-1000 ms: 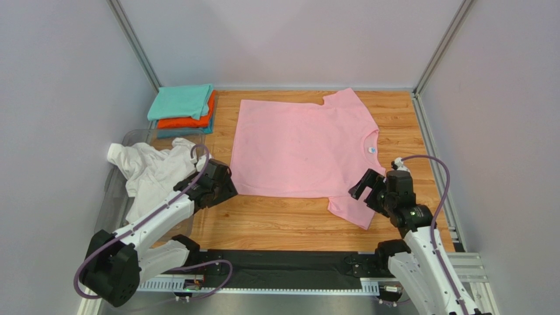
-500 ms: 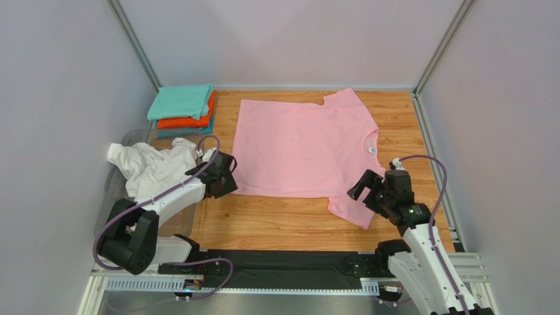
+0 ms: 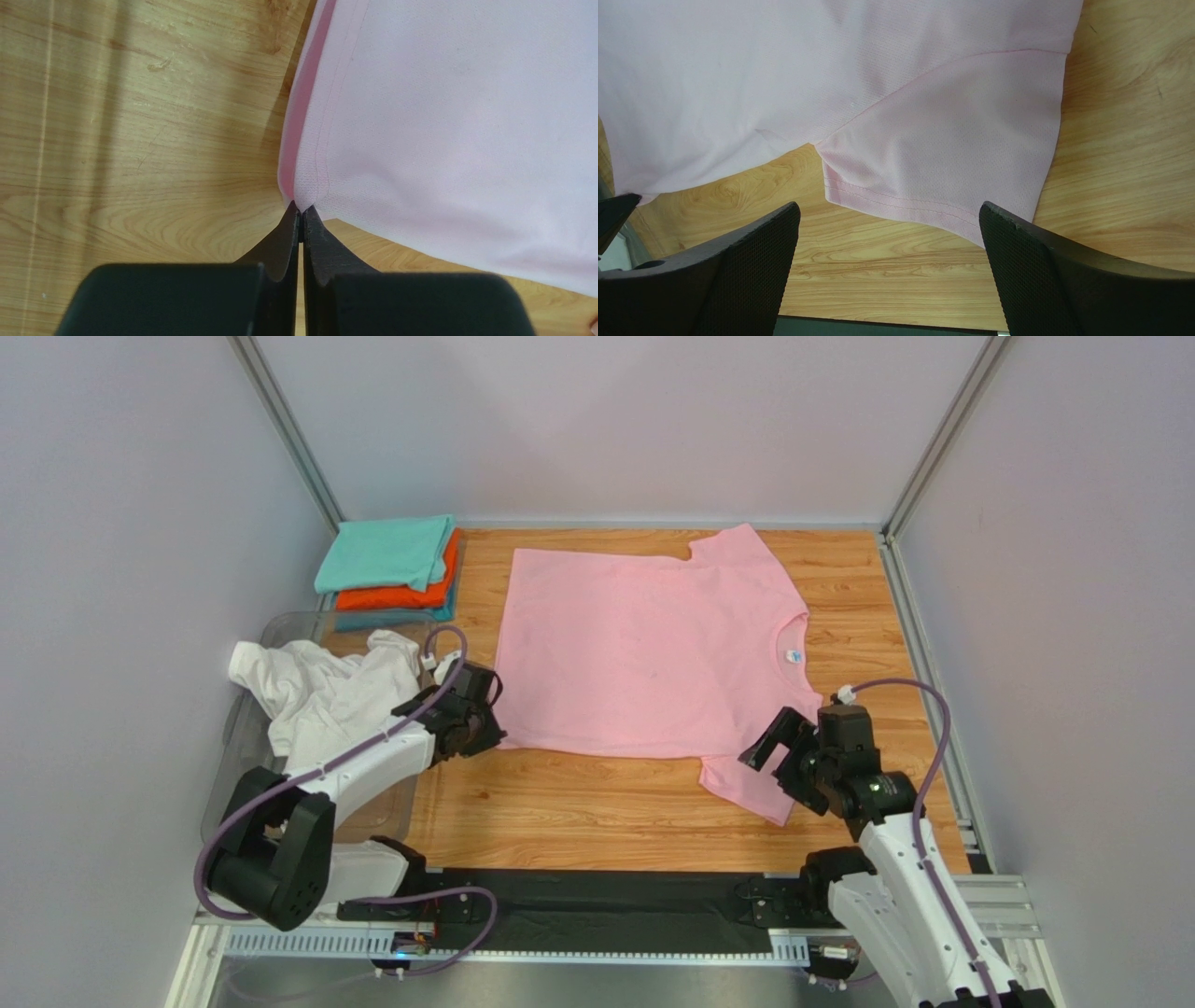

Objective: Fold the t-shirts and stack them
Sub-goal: Fold the tshirt

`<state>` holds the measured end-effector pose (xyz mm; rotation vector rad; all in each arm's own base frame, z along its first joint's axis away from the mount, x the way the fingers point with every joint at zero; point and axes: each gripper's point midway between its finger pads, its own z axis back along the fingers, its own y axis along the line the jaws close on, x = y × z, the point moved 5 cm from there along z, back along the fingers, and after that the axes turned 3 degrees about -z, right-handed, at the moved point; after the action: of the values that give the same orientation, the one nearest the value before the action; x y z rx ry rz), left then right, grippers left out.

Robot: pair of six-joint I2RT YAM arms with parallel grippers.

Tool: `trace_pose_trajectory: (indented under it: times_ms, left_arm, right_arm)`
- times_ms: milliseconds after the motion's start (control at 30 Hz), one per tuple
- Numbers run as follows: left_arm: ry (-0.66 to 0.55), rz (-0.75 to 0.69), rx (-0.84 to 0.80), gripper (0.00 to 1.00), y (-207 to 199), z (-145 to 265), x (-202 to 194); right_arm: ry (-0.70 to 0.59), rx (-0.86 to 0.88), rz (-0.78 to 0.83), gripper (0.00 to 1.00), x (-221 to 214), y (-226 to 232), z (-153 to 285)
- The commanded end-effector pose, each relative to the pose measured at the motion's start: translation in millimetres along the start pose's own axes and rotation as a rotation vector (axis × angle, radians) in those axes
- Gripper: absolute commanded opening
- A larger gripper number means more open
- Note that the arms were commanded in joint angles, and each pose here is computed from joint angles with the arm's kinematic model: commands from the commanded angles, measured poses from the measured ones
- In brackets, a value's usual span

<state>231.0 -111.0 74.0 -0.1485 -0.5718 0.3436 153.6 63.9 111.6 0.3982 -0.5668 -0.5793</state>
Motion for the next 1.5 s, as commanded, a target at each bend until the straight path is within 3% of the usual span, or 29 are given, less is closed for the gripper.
trace_pose_trajectory:
  times_ms: [0,467,700,967,1067,1233,1467]
  left_arm:
    - [-0.035,0.011,-0.037,0.00,1,7,1]
    - [-0.097,0.018,-0.060,0.00,19,21,-9]
    - [-0.105,0.015,-0.091,0.00,18,20,-12]
    - [-0.106,0.024,-0.096,0.00,19,19,-14]
    - [-0.104,0.028,-0.103,0.00,18,20,-15]
    - [-0.104,0.036,-0.108,0.00,19,21,-16]
    - [-0.102,0.038,-0.117,0.00,18,22,-16]
  right_arm:
    - [0.048,-0.064,-0.044,1.00,-10,-8,2]
    - [0.053,-0.286,0.034,0.94,-40,-18,5]
    - [0.026,-0.369,0.041,0.86,-39,-30,-2]
    - [0.019,-0.392,0.065,0.64,-40,-33,-21]
    - [0.030,-0.393,0.067,0.51,-40,-30,-22]
    - [0.039,-0.379,0.062,0.42,-42,-29,-22]
    - [0.062,-0.372,0.083,0.12,-44,-30,-20]
